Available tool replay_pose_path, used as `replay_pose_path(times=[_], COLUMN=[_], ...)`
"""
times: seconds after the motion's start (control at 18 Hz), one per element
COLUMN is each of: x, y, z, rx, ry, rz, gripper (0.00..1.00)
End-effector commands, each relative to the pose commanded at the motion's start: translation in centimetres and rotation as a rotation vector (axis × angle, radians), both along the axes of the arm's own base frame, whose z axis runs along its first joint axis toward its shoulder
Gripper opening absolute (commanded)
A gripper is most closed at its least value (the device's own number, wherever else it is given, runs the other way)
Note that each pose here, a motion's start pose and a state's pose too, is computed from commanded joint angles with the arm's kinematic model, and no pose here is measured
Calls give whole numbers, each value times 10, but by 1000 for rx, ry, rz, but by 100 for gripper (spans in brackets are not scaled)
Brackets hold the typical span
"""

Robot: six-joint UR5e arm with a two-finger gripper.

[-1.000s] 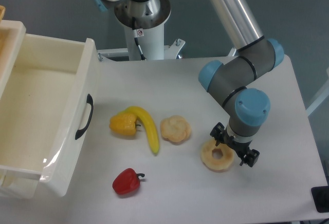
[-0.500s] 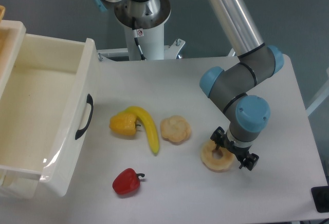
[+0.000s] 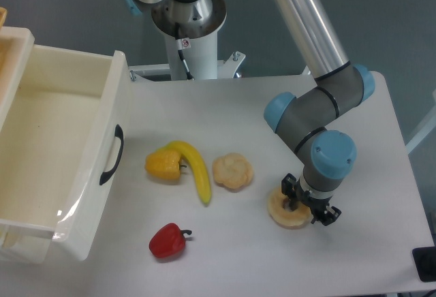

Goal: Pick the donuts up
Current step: 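Close the gripper on the donut's rim, then lift the gripped donut up off the table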

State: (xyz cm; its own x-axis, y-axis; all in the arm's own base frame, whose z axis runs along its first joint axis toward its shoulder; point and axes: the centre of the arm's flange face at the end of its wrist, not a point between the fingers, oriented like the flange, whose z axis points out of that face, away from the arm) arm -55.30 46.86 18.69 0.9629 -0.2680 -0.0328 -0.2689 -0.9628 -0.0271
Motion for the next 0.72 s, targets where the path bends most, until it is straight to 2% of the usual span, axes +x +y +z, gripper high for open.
replay_pose_path(times=[0.17,0.22,0.39,0.56,0.72], x=[-2,-3,-4,-13,-22], y=[3,3,4,6,8], z=[6,7,13,28,44], rx=[7,9,17,18,-7], ry=[12,13,18,40,24], rz=[-5,-2,-2,-14,-15], gripper=[24,17,4,2,0])
